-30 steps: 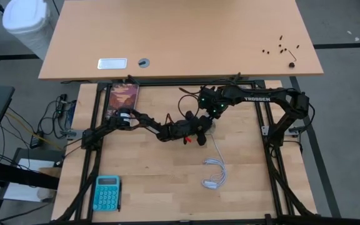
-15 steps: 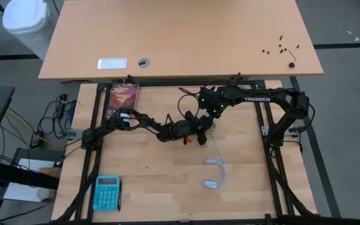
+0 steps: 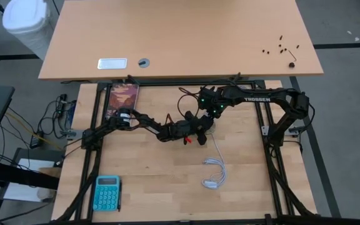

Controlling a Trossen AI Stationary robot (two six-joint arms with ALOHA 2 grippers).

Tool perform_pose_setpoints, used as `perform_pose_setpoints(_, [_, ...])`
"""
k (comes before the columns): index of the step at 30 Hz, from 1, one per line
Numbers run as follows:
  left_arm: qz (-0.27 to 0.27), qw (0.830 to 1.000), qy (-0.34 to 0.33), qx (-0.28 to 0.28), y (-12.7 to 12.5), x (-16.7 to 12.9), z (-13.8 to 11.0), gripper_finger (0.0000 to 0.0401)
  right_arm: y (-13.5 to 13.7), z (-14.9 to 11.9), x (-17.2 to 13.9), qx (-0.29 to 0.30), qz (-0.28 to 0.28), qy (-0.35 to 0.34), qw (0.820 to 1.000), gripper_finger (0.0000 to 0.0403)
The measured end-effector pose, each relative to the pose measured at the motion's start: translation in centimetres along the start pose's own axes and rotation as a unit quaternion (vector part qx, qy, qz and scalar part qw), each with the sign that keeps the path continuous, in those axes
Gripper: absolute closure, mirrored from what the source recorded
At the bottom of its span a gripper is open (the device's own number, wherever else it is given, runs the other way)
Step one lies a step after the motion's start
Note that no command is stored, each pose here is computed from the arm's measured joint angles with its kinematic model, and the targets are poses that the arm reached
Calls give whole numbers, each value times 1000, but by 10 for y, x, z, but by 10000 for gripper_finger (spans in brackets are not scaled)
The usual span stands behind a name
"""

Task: Screw lightbulb
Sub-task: Remove the white lightbulb from the lamp

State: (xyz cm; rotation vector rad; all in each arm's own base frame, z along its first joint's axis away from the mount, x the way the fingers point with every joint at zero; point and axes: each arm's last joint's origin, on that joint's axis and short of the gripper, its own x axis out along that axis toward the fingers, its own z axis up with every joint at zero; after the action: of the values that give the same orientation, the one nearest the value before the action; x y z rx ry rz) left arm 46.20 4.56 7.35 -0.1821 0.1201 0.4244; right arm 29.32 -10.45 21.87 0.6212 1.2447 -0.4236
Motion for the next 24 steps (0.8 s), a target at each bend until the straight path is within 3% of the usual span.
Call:
perform_pose_setpoints(7, [0,1000,0,-5,0,0,0,217,1,0,0,-71,1,-2,997,153])
perform_pose_setpoints(13, [-5,1000,0,-5,-1,0,0,217,1,1,0,-217,14,-4,976,157])
perform_pose_setpoints(17, [-11,1000,1,-4,-1,0,1,217,2,1,0,-334,17,-8,942,149])
perform_pose_setpoints(24, [-17,1000,1,-4,-4,-1,0,217,1,1,0,-530,16,-11,848,149])
